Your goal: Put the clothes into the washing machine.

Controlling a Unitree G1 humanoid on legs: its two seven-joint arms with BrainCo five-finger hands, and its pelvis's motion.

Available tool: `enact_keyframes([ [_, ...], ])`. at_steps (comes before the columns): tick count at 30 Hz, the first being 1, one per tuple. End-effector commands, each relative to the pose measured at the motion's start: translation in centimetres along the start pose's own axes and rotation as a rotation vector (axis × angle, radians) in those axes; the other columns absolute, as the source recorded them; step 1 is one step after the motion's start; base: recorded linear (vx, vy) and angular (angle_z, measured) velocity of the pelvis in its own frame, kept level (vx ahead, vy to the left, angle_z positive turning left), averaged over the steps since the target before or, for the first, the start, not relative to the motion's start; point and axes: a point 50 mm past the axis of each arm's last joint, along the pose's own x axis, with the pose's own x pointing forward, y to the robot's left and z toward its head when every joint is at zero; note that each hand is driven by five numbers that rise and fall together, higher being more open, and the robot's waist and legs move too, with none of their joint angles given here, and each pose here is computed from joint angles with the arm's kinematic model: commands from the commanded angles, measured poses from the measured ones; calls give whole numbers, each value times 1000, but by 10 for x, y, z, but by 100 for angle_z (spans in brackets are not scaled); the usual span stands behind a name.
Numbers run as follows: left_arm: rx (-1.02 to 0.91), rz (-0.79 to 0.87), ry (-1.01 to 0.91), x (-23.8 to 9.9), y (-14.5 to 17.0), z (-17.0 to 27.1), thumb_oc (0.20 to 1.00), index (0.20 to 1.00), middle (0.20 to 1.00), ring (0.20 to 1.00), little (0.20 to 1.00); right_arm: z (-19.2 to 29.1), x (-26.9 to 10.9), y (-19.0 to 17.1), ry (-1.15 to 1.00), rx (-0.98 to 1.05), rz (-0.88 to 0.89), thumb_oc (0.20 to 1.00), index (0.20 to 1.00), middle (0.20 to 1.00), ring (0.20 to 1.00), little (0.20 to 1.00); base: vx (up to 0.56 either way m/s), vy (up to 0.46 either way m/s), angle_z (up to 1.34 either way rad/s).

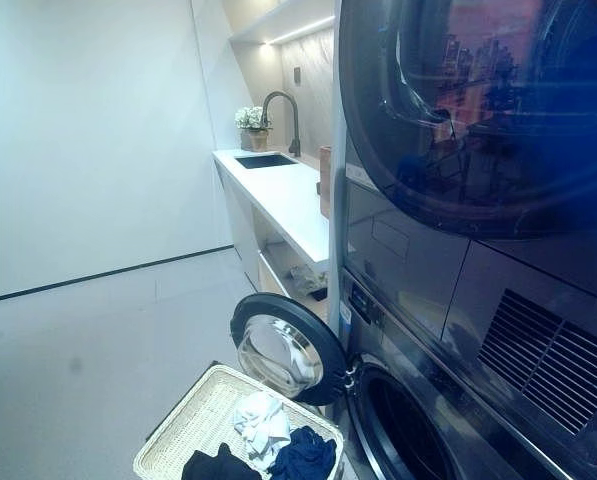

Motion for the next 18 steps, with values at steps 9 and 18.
enact_keyframes([
  [9,-60,105,-139,-1,23,40,1000,1000,1000,1000,1000,49,0,-3,-144,3,12,1000,1000,1000,1000,1000,35,4,0],
  [18,-204,198,-471,-13,31,116,1000,1000,1000,1000,1000,126,-15,-3,-438,20,10,1000,1000,1000,1000,1000,-103,33,-1],
])
